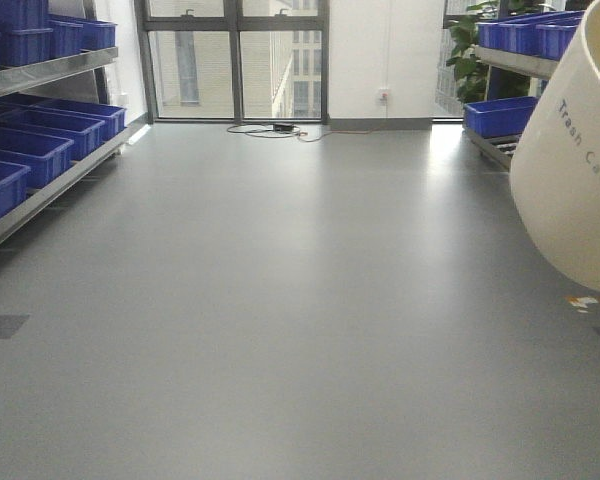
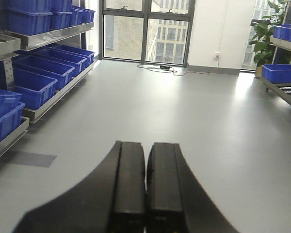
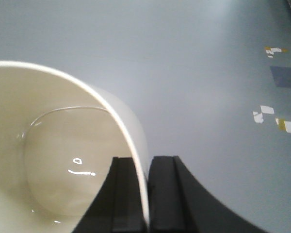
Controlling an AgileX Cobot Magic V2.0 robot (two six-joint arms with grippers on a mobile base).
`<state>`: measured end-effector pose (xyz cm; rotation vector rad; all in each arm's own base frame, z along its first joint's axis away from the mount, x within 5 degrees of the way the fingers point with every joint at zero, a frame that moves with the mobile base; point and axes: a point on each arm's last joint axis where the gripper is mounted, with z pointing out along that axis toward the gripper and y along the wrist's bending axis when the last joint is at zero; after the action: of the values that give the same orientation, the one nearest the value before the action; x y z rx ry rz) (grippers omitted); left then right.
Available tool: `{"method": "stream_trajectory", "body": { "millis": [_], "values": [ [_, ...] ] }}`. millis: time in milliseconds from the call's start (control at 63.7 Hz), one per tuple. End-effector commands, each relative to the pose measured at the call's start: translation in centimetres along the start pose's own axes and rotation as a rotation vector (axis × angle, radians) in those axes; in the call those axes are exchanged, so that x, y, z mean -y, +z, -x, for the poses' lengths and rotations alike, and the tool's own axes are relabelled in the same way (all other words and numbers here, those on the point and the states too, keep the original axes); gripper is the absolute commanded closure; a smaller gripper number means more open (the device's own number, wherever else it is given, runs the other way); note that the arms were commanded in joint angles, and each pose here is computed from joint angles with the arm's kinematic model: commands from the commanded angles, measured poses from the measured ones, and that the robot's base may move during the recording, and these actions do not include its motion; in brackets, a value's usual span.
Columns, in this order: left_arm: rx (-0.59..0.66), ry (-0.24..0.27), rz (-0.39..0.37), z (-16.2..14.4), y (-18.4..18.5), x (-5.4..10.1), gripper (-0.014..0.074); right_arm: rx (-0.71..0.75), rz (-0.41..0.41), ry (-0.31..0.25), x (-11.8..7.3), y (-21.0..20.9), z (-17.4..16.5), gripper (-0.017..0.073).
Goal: Move white bin to right shelf second layer
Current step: 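Hold the bin and drive toward the windows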
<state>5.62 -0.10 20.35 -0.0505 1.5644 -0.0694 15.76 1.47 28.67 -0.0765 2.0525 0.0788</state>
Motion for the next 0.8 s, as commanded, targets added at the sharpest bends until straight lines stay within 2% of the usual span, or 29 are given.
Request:
{"method": "stream_trajectory", "body": {
  "millis": [0, 785],
  "values": [
    [0.068, -0.006, -0.004, -0.13, -0.03, -0.05, 0.0509, 0.132, -0.003, 0.001, 0.02, -0.57, 2.09, 0.0505],
    [0.068, -0.006, -0.004, -0.13, -0.03, -0.05, 0.0509, 0.131, -0.003, 0.001, 0.02, -0.55, 2.09, 0.0505]
  ]
}}
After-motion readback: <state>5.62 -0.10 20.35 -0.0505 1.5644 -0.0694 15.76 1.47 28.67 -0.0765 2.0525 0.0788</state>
